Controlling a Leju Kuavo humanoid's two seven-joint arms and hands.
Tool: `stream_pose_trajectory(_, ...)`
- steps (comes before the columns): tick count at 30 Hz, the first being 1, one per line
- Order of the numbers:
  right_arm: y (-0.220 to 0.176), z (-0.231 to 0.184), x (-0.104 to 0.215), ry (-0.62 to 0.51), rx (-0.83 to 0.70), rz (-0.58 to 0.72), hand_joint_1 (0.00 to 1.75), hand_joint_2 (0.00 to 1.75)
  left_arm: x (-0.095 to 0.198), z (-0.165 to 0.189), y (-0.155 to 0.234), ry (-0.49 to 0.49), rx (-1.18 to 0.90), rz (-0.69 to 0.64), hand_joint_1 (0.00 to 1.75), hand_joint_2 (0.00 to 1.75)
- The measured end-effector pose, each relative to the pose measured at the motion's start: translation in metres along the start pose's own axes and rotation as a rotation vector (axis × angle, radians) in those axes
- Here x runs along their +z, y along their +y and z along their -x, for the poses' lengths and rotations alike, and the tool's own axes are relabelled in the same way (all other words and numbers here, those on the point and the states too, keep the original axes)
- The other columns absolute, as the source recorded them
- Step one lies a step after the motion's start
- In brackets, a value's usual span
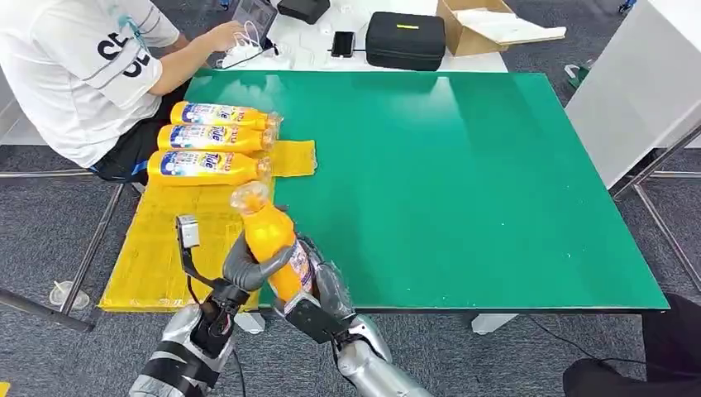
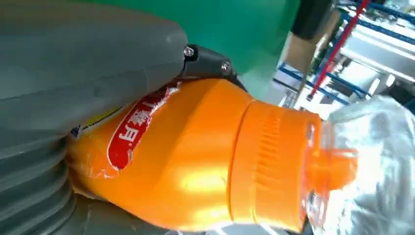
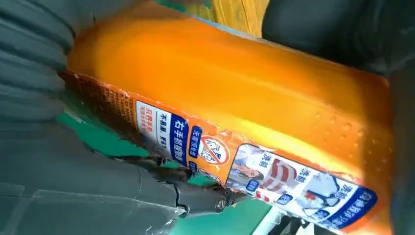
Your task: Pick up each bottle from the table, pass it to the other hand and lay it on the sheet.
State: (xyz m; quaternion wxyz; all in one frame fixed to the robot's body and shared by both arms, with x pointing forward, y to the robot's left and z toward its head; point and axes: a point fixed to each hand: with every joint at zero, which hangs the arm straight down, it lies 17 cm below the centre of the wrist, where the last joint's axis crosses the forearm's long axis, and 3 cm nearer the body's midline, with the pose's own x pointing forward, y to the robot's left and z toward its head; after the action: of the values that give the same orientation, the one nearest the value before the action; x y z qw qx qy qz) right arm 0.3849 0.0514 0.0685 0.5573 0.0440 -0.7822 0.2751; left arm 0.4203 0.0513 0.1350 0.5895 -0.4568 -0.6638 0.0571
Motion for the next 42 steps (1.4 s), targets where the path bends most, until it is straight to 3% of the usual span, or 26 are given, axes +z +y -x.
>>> stream_pose_trajectory(9, -0.025, -0.026, -0.014, -0.066, -0.088, 0.068, 0.0, 0.0, -0.018, -0.055, 0.026, -0.167, -0.187, -0.117, 1.75, 1.75)
stream_pose_trajectory(13, -0.049, -0.049, -0.017, -0.114, -0.172, 0.137, 0.0, 0.0, -0.023, -0.103, 0.058, -0.298, -0.423, -0.259, 1.75, 1.75)
stream_pose_trajectory(16, -0.071, -0.071, -0.016, -0.173, -0.212, 0.207, 0.0, 0.0, -0.019, -0.14, 0.079, -0.385, -0.765, -0.378, 1.75, 1.75)
stream_pose_trajectory(19, -0.091, -0.093, -0.013, -0.237, -0.232, 0.272, 0.0, 0.0, -0.014, -0.164, 0.09, -0.424, -1.014, -0.463, 1.75, 1.75)
stream_pose_trajectory(26, -0.111, -0.116, -0.009, -0.304, -0.244, 0.33, 0.0, 0.0, -0.011, -0.18, 0.096, -0.448, -1.095, -0.502, 1.75, 1.75)
stream_pose_trajectory(29, -0.126, -0.126, -0.004, -0.334, -0.245, 0.394, 0.0, 0.0, -0.006, -0.191, 0.095, -0.476, -1.419, -0.565, 1.75, 1.75)
stream_pose_trajectory(31, -0.136, -0.136, -0.003, -0.358, -0.257, 0.43, 0.0, 0.0, -0.012, -0.176, 0.087, -0.451, -1.721, -0.463, 1.75, 1.75)
stream_pose_trajectory(35, -0.142, -0.15, -0.002, -0.396, -0.292, 0.44, 0.0, 0.0, -0.015, -0.109, 0.101, -0.253, -2.126, -0.087, 1.75, 1.75)
stream_pose_trajectory(42, -0.134, -0.155, -0.002, -0.417, -0.338, 0.38, 0.0, 0.0, 0.021, -0.024, 0.153, 0.103, -2.134, 0.224, 1.75, 1.75)
